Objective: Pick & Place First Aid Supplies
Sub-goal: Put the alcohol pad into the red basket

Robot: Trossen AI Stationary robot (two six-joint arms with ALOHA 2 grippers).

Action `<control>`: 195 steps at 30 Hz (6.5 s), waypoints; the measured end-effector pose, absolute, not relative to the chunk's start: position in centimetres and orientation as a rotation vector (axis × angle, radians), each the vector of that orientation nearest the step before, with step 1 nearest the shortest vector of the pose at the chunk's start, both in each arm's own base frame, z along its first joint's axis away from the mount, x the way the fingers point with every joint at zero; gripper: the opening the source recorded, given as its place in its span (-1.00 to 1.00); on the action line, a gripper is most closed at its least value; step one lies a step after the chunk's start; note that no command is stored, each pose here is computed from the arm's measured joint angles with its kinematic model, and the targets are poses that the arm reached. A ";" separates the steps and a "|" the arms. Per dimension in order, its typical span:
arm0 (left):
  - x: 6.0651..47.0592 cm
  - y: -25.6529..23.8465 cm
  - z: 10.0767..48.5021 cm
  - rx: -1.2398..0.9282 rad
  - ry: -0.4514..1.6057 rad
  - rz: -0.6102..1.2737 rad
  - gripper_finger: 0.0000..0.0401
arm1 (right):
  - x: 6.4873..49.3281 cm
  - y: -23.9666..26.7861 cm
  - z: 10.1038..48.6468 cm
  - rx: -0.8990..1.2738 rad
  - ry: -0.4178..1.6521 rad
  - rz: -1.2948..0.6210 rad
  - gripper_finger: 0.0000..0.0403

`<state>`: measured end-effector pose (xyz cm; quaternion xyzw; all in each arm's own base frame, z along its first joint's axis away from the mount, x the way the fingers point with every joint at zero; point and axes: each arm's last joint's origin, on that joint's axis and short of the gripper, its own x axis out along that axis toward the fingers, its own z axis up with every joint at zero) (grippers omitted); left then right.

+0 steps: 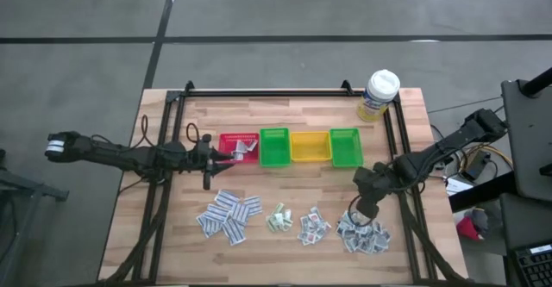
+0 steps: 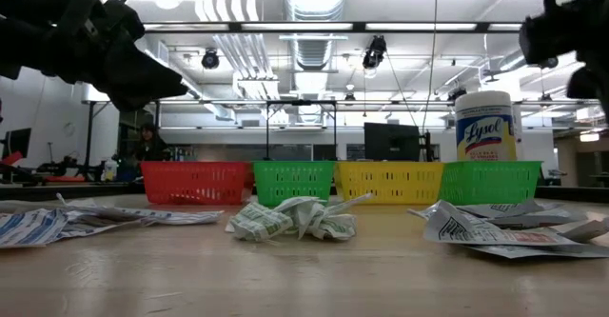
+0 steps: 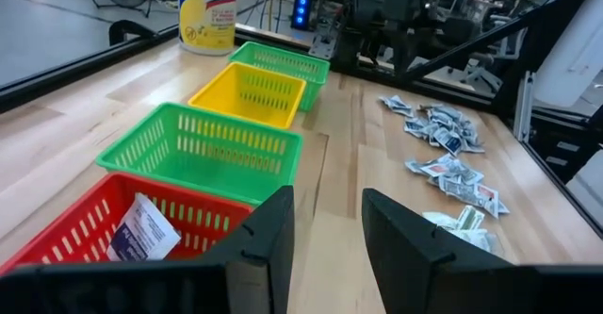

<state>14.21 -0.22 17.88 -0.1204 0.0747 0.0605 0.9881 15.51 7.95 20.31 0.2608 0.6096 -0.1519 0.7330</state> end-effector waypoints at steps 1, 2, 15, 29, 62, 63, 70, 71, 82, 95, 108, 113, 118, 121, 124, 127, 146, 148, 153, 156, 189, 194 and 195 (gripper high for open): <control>14.2 -0.2 17.9 -0.241 0.151 0.122 -0.40 | 15.5 8.0 20.2 0.576 1.355 -0.337 -0.96; 14.2 -0.2 17.8 -0.241 0.152 0.122 -0.40 | 15.4 8.0 20.2 0.578 1.366 -0.342 -0.96; 14.2 -0.2 17.8 -0.240 0.151 0.121 -0.40 | 14.3 8.6 19.8 0.647 1.445 -0.459 -0.94; 14.2 -0.2 17.8 -0.240 0.151 0.121 -0.40 | 12.9 9.2 18.3 0.787 1.457 -0.654 -0.42; 14.2 -0.2 17.8 -0.240 0.150 0.121 -0.40 | 12.2 8.6 15.0 0.900 1.391 -0.741 -0.42; 14.2 -0.2 17.8 -0.240 0.150 0.121 -0.40 | 12.2 8.6 15.0 0.900 1.389 -0.740 -0.42; 14.2 -0.2 17.9 -0.241 0.147 0.121 -0.40 | 12.1 8.5 14.7 0.901 1.390 -0.751 -0.41; 14.2 -0.2 17.9 -0.241 0.147 0.121 -0.40 | 12.0 8.5 14.6 0.901 1.390 -0.752 -0.41; 14.2 -0.2 18.0 -0.241 0.140 0.120 -0.40 | 12.3 8.7 13.4 0.858 1.422 -0.807 -0.49; 14.2 -0.2 18.1 -0.241 0.126 0.118 -0.40 | 12.7 9.0 13.3 0.847 1.437 -0.825 -0.73; 14.2 -0.2 18.1 -0.240 0.128 0.118 -0.40 | 12.8 9.0 14.0 0.791 1.424 -0.859 -0.96; 14.2 -0.2 18.1 -0.240 0.128 0.118 -0.40 | 12.8 9.0 14.3 0.780 1.431 -0.869 -0.96; 14.2 -0.2 18.1 -0.240 0.127 0.118 -0.40 | 12.9 9.0 14.9 0.759 1.429 -0.884 -0.96; 14.2 -0.2 18.1 -0.241 0.125 0.118 -0.40 | 13.2 9.1 15.5 0.740 1.410 -0.897 -0.96; 14.2 -0.2 18.1 -0.245 0.121 0.117 -0.40 | 13.3 9.1 16.4 0.708 1.395 -0.921 -0.96; 14.2 -0.2 18.2 -0.246 0.119 0.118 -0.40 | 13.9 9.3 17.2 0.657 1.348 -0.917 -0.96; 14.3 -0.3 18.2 -0.251 0.116 0.090 -0.40 | 19.7 11.1 21.2 0.071 0.651 -0.575 -0.96; 14.3 -0.3 18.2 -0.251 0.116 0.088 -0.40 | 20.4 11.4 21.1 -0.001 0.599 -0.580 -0.96; 14.3 -0.4 18.5 -0.251 0.081 0.080 -0.40 | 21.9 12.1 20.4 -0.173 0.502 -0.624 -0.96; 14.4 -0.4 18.9 -0.234 0.045 0.070 -0.40 | 22.8 12.6 19.6 -0.264 0.458 -0.669 -0.96; 19.8 -1.1 19.9 -0.154 0.073 0.048 -0.40 | 36.4 12.2 17.3 -0.448 0.297 -1.145 -0.96; 21.1 -1.2 20.3 -0.122 0.046 0.045 -0.40 | 37.5 12.6 17.1 -0.465 0.309 -1.144 -0.96; 21.3 -1.2 20.2 -0.119 0.055 0.046 -0.40 | 37.7 12.7 17.0 -0.474 0.315 -1.143 -0.96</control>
